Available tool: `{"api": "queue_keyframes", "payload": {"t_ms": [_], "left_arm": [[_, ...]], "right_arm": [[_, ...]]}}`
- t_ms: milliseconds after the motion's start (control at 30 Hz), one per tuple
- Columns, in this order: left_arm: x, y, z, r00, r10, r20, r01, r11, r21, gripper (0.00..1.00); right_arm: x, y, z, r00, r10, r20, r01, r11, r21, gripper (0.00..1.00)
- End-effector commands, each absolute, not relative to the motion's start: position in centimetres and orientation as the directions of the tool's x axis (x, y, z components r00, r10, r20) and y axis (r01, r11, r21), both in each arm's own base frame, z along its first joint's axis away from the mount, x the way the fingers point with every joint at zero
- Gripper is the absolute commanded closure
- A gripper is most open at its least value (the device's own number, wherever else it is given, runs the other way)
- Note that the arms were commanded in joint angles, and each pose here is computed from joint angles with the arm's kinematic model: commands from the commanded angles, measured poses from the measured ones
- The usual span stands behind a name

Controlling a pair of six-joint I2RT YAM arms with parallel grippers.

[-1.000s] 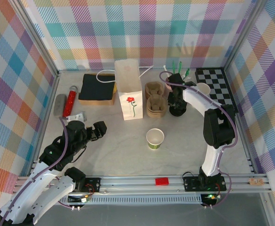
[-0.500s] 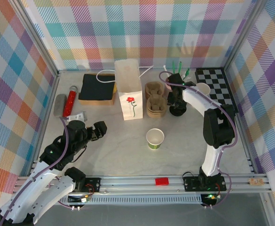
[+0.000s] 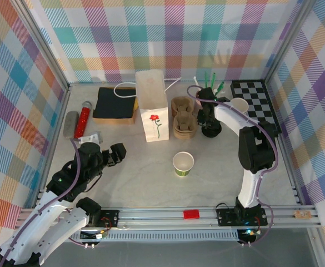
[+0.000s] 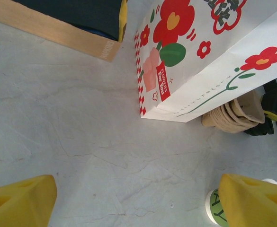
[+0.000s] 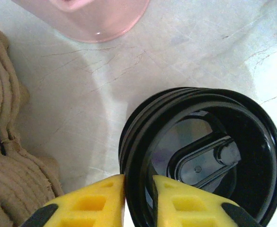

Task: Pack the takeout coffee

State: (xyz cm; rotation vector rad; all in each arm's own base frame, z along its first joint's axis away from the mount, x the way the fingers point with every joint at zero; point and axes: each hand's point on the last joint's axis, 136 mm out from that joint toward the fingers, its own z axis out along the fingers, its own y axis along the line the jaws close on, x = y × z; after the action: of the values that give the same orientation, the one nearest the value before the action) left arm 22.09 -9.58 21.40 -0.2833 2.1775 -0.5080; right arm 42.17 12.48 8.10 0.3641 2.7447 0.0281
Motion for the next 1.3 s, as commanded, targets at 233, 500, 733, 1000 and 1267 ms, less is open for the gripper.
{"api": "queue_keyframes", "payload": {"t_ms": [233,500,733,1000,1267], "left_arm": [[22.0,-9.6,22.9,-0.58,-0.367,-0.727,0.001,0.892,-0.451,0.12],[21.9,-9.5,23.0,-0.579,-0.369,-0.727,0.002,0.891,-0.454,0.12],[21.9,-9.6,23.2,-0.578,-0.37,-0.727,0.007,0.889,-0.458,0.12],[21.5,-11.3,25.0,-0.589,-0.354,-0.727,0.107,0.857,-0.504,0.12],[21.5,-15.3,29.1,-0.605,-0.378,-0.701,0.275,0.727,-0.629,0.11]], "right_arm": [[41.5,12.6,9.4,-0.897,0.232,-0.376,0.23,0.972,0.05,0.87],[41.1,12.3,10.4,-0.889,0.234,-0.395,0.239,0.97,0.036,0.88],[40.7,12.0,11.9,-0.877,0.232,-0.422,0.239,0.97,0.037,0.9],[37.7,15.6,18.3,-0.859,0.174,-0.481,0.048,0.964,0.263,0.9],[31.4,21.7,31.0,-0.81,0.128,-0.572,-0.335,0.699,0.632,0.88]]}}
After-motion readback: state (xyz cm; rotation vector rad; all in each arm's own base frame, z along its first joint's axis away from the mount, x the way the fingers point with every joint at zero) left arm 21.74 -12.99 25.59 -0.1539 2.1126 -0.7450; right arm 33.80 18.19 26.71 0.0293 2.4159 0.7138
